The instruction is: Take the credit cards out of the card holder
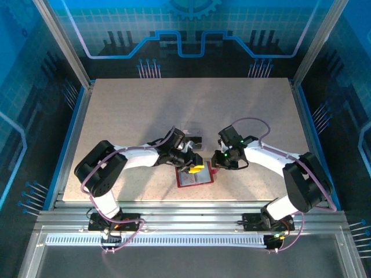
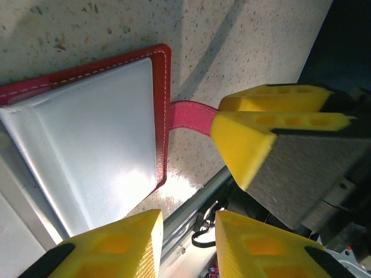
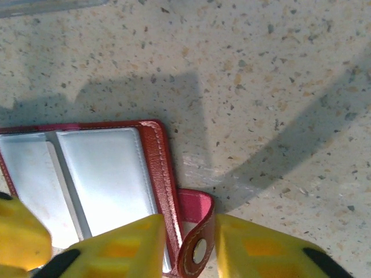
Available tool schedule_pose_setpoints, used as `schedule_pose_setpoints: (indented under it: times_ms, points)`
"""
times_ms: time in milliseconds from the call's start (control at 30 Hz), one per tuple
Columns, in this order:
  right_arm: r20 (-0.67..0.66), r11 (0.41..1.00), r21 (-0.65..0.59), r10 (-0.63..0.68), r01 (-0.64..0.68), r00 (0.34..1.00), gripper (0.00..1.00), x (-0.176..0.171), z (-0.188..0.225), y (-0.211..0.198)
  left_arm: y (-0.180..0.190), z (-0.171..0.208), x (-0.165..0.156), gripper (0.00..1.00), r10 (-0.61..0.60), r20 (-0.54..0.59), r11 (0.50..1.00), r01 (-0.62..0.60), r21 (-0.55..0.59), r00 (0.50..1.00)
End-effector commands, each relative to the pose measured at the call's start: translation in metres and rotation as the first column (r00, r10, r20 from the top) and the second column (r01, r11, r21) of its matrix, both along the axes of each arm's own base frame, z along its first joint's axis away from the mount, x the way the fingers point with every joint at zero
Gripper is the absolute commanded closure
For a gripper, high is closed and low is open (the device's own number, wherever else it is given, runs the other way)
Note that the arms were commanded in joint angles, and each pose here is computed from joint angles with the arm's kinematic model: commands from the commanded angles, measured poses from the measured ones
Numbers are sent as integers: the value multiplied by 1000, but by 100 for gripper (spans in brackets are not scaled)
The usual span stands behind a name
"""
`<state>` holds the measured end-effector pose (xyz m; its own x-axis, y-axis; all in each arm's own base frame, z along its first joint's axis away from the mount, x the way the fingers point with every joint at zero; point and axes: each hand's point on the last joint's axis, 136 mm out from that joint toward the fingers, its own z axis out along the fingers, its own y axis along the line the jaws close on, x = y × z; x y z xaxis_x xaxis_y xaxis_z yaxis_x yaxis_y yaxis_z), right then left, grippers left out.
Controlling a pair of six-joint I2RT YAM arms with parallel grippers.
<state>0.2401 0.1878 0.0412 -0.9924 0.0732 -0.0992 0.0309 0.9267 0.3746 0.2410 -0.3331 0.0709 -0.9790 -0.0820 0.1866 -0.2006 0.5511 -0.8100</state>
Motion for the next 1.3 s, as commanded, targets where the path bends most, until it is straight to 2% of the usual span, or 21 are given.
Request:
schedule_pose_setpoints:
  times_ms: [0, 200, 500, 667, 900, 1000, 1133, 1267]
  points:
    - [-11, 1000, 1, -13, 13, 1000, 79, 1, 2, -3, 9, 9, 2, 71, 8, 30, 1000, -9, 13, 1000]
    - [-8, 1000, 11, -18, 18, 1000, 92, -5, 6, -2, 28, 8, 4, 71, 14, 57, 997, -18, 74, 998]
    - [-33, 1000, 13, -15, 15, 999, 95, -20, 2, 3, 55, -3, -2, 72, 3, 61, 988, -13, 157, 998]
    - [-37, 1000, 3, -17, 17, 999, 93, -25, 2, 3, 62, -8, -5, 72, 4, 52, 986, -13, 167, 999]
    - [8, 999, -35, -28, 28, 1000, 79, -18, 19, -2, 65, -15, -9, 77, -6, 39, 984, -1, 177, 999]
    - [46, 999, -24, -31, 33, 998, 77, -13, 34, 0, 68, -22, -13, 80, -12, 26, 981, 7, 194, 1000]
    - [83, 999, 30, -31, 28, 996, 76, -8, 49, 11, 71, -30, -18, 83, -17, 10, 979, 14, 204, 1000]
    - [89, 988, 157, -21, 6, 996, 77, -4, 58, 37, 72, -34, -21, 86, -20, -3, 979, 20, 205, 1000]
